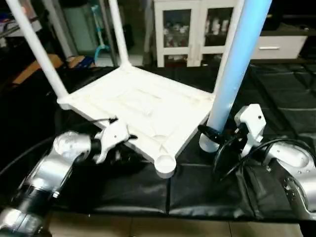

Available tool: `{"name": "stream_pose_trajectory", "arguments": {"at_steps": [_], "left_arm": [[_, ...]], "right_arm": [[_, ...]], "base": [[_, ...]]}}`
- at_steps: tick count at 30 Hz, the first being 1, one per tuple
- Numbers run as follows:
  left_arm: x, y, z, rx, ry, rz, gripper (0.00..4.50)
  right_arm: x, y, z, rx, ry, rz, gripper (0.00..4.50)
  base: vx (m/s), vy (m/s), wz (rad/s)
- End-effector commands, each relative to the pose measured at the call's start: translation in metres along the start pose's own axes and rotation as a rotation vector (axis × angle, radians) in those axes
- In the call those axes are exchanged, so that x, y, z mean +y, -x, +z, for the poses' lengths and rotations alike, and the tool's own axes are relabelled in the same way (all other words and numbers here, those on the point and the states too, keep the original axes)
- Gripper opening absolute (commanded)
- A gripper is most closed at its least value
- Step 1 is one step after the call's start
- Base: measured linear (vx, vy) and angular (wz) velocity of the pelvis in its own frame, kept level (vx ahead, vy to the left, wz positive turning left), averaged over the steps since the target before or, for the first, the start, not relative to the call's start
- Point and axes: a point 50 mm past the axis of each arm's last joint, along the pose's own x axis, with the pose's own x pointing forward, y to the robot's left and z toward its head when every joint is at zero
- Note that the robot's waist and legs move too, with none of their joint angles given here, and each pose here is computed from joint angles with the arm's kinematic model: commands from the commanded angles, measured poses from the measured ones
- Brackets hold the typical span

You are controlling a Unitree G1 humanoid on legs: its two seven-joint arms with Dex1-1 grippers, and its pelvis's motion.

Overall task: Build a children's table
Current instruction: Rotate table base

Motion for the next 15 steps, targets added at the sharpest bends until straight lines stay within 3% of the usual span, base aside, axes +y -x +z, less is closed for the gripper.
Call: {"name": "stream_pose_trajectory", "arguments": {"at_steps": [1,3,8,15], "left_arm": [[0.002,-0.007,-0.002,0.07,-0.083,-0.071,3.19],[0.002,-0.008,-0.003,0.093,-0.101,-0.094,3.19],[0.006,-0.01,-0.017,0.276,-0.226,-0.204,3.19],[0.015,-0.018,-0.015,0.296,-0.29,-0.176,3.19]], "right_arm": [[0.003,0.001,0.008,-0.021,0.029,0.02,1.86],[0.004,0.001,0.008,-0.021,0.029,0.022,1.86],[0.004,0.003,0.008,-0.011,0.038,0.028,1.86],[0.006,0.004,0.008,-0.009,0.038,0.03,1.86]], "base": [[0.0,0.0,0.0],[0.0,0.0,0.0],[0.0,0.0,0.0],[0.008,-0.001,0.0]]}}
